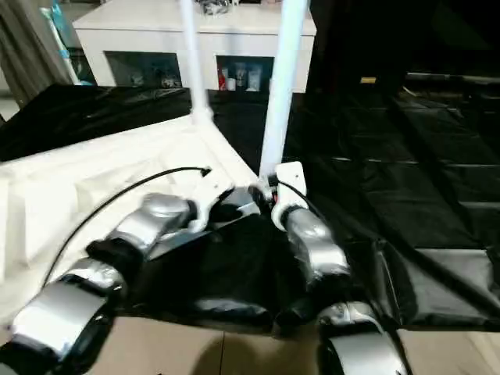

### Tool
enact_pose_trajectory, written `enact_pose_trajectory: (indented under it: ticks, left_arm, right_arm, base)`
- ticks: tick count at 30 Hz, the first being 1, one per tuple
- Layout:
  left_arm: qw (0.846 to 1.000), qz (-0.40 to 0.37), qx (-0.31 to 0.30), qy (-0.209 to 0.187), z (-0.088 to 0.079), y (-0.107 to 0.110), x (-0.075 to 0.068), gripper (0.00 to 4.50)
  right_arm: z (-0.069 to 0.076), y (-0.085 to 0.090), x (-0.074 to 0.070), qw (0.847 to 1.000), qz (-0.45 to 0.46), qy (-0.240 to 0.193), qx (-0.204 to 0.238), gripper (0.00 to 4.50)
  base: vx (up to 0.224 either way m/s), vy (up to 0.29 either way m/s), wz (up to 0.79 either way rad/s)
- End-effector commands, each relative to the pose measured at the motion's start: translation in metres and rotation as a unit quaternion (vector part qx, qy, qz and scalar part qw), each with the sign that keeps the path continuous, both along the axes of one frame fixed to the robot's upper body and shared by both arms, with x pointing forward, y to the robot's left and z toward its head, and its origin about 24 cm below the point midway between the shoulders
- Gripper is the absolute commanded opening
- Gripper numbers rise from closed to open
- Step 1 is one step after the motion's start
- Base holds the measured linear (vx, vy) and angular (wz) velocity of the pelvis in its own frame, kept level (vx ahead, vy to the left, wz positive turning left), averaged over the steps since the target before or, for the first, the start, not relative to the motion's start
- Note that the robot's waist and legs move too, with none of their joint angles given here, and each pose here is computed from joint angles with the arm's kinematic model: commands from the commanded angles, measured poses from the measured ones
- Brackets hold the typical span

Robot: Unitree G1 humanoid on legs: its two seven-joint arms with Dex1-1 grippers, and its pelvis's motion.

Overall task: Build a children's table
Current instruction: Rotate leg to tighten

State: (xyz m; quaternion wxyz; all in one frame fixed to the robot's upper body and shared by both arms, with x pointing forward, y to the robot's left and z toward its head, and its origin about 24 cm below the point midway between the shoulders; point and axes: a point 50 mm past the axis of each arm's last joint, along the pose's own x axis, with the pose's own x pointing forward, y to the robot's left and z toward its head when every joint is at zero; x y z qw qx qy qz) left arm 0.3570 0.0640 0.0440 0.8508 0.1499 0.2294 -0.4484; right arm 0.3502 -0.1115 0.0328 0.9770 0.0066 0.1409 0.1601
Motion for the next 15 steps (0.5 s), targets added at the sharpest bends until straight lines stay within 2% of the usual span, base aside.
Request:
enact_pose_trajectory:
  ticks: [1, 6, 7, 12, 15]
  left_arm:
    - [0.998, 0.050, 0.019, 0.017, -0.012, 0.009, -0.001, 0.00]
    - [0.998, 0.054, 0.025, 0.019, -0.014, 0.011, 0.000, 0.00]
    - [0.998, 0.053, 0.027, 0.020, -0.015, 0.012, 0.000, 0.00]
    - [0.999, 0.029, 0.029, 0.012, -0.014, 0.014, -0.001, 0.00]
    - [0.999, 0.003, 0.032, 0.015, -0.016, 0.018, -0.004, 0.00]
  right_arm:
    - [-0.021, 0.010, -0.010, 0.998, 0.022, 0.052, -0.014, 2.67]
    - [-0.022, 0.013, -0.011, 0.998, 0.019, 0.052, -0.011, 2.67]
    - [-0.021, 0.013, -0.010, 0.999, 0.015, 0.050, -0.008, 3.23]
    - [-0.016, 0.010, -0.008, 0.999, 0.025, 0.037, -0.002, 3.64]
    - [-0.011, 0.002, -0.005, 0.999, 0.032, 0.025, -0.007, 3.81]
  base:
    - [0.000, 0.000, 0.00]
    - [0.000, 0.000, 0.00]
    - [0.000, 0.000, 0.00]
    - [0.000, 0.000, 0.00]
    - [0.000, 0.000, 0.00]
